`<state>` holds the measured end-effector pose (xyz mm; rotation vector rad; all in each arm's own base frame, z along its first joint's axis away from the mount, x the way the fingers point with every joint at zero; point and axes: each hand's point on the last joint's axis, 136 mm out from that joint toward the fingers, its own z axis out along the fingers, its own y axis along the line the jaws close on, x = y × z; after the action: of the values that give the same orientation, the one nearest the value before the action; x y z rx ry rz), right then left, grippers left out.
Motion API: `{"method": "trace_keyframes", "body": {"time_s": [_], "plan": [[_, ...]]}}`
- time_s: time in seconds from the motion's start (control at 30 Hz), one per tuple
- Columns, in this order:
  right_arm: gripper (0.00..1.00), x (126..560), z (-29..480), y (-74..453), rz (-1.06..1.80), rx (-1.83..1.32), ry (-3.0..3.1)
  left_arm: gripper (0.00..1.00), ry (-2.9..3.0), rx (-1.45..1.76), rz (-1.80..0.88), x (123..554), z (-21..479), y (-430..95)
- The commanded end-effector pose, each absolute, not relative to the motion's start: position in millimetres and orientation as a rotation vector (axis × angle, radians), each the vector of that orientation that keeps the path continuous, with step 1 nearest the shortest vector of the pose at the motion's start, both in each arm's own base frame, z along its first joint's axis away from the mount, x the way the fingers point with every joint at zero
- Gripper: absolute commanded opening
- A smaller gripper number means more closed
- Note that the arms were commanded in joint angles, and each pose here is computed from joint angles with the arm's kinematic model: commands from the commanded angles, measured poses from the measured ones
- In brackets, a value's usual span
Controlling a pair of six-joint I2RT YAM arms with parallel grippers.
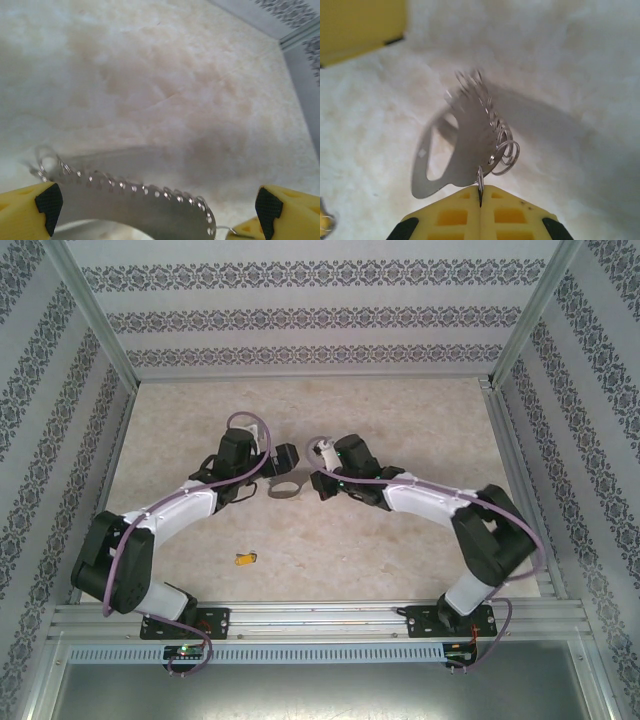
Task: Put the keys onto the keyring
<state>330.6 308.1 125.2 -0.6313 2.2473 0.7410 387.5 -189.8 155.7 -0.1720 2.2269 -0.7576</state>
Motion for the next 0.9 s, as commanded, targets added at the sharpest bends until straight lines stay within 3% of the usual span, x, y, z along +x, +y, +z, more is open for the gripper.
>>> {"method": "trace_keyframes", "body": {"time_s": [0.0, 0.33, 0.53, 0.87], "plan": [[0.0, 336, 166, 300, 0.728, -0.629, 2.106, 1.0, 2.163, -0.129, -0.834, 385, 202, -195], [0.0, 337, 246, 265, 0.781, -0.538, 1.834, 0.98, 2.001, 0.105, -0.966, 352, 281, -208], [0.0, 324, 269, 261, 0.839, -0.567, 1.758, 0.87, 1.944, 0.218, -1.056, 343, 299, -223], [0.0, 315, 292, 260, 1.005, -0.638, 1.675, 0.79, 1.875, 0.381, -1.166, 349, 306, -249]]}}
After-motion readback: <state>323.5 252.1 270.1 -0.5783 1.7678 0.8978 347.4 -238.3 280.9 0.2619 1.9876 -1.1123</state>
